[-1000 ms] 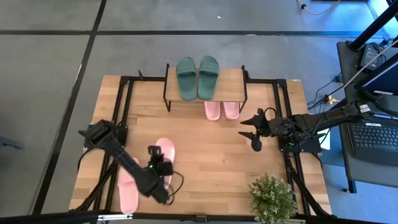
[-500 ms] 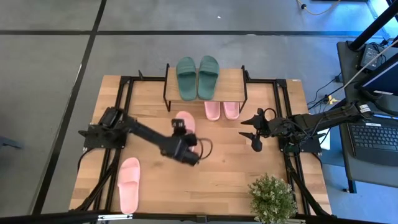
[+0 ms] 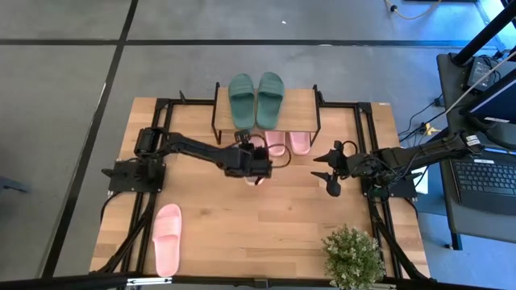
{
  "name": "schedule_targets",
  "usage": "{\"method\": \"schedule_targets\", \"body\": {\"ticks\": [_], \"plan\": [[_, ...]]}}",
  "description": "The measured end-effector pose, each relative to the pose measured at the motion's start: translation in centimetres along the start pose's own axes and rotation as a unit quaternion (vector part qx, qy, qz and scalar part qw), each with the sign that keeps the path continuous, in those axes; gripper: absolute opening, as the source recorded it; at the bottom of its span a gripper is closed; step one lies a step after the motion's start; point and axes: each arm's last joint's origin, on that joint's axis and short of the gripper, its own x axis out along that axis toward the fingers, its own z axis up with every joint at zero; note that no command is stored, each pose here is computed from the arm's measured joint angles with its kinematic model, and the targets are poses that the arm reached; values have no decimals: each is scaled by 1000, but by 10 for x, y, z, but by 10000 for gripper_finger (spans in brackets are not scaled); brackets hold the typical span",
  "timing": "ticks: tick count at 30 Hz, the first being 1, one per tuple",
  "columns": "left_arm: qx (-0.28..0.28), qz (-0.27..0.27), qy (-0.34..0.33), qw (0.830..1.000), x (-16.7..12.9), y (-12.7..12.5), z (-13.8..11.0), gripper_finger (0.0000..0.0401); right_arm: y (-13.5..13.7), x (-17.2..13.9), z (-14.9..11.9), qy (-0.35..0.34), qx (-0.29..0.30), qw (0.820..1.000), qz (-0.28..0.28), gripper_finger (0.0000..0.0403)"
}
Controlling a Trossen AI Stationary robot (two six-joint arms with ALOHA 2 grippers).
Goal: Pick and place slides into the shelf
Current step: Put the pink slide under the shelf
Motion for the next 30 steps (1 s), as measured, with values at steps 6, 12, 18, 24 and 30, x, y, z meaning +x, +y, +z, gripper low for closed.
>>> {"method": "schedule_targets", "body": {"ticks": [6,12,18,24,30], "plan": [[-20,-16,6,1000,25,9,-3,2,0,0,0,1,-1,1000,0,236],[-32,-16,9,999,45,7,-15,2,0,0,-1,3,-2,1000,-1,236],[-37,-12,-22,999,53,8,-12,2,0,0,-1,3,-2,1000,-1,236],[-45,-16,-32,998,55,10,-10,2,0,0,-1,3,-2,1000,-1,236],[-52,-24,-39,998,55,9,-8,2,0,0,-1,3,-2,1000,-1,236]]}}
